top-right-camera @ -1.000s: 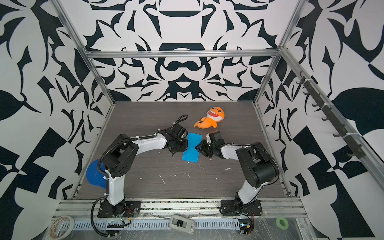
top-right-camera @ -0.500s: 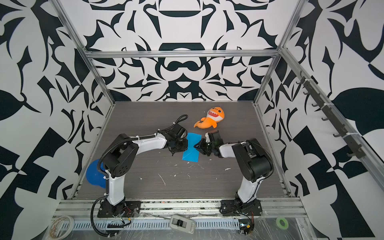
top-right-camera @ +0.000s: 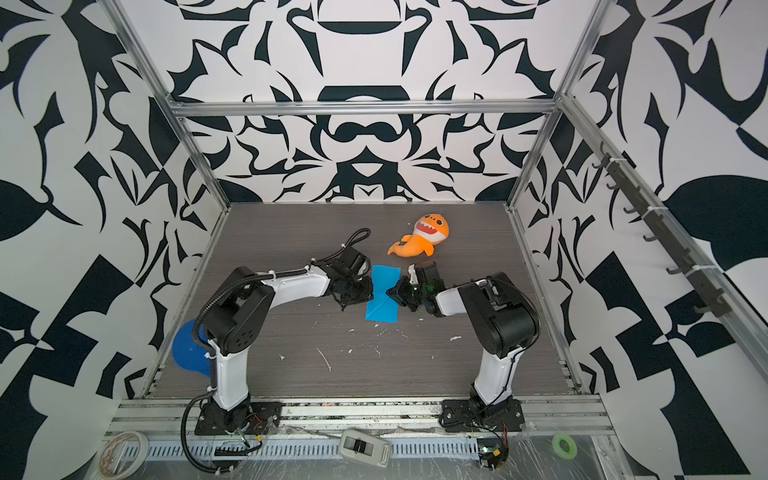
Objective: Fold a paper plane with a square sheet of paper (pick it up from the middle)
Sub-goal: 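Lift the pinched blue sheet upright with both grippers, holding it between them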
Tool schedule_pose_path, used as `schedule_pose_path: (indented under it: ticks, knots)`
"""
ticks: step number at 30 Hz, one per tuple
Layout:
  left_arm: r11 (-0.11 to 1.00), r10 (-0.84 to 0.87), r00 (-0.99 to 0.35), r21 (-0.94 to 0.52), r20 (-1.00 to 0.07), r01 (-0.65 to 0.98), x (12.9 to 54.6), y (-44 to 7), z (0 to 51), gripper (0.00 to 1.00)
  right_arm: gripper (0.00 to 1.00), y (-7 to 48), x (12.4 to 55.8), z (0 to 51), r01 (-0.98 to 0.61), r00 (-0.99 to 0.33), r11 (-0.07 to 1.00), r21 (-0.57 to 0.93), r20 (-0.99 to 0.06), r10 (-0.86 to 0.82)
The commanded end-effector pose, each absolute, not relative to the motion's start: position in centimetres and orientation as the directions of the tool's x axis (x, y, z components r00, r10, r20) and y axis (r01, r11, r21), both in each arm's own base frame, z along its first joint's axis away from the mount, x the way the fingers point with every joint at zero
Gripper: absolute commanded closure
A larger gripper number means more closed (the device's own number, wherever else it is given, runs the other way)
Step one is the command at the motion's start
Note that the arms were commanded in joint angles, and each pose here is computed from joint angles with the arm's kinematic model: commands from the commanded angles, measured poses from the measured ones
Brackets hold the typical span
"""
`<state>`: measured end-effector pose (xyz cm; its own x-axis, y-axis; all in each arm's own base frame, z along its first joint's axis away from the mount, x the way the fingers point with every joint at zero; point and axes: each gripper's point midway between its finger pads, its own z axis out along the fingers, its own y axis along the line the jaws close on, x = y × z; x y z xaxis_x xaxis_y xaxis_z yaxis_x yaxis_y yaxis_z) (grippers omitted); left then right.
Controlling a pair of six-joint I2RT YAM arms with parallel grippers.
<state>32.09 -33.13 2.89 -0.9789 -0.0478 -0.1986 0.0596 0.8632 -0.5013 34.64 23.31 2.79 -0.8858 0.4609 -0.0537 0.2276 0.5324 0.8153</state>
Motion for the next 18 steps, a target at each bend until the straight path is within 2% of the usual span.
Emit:
schedule_pose_path:
  ticks: [1,6,12,18]
  knots:
    - [0.809,-0.138,-0.965,-0.588,-0.224,0.02,33.2,-31.2,7.2,0.8,0.98,24.3,35.6,6.5,0.114,-0.883,0.478,0.871,-0.132,0.45]
    - [0.687,-0.287,-0.926,-0.726,-0.247,-0.02,33.5,-26.9,12.2,0.59,0.98,26.2,35.9,11.4,-0.023,-0.892,0.405,0.914,-0.202,0.404]
    - [0.558,-0.371,-0.885,-0.829,-0.281,0.029,31.7,-23.8,17.2,0.25,0.98,29.6,36.0,18.1,-0.154,-0.899,0.304,0.94,-0.261,0.351]
    - [0.444,-0.391,-0.867,-0.888,-0.31,0.117,29.7,-23.8,21.1,0.09,0.98,32.2,36.1,23.9,-0.23,-0.901,0.201,0.952,-0.286,0.326]
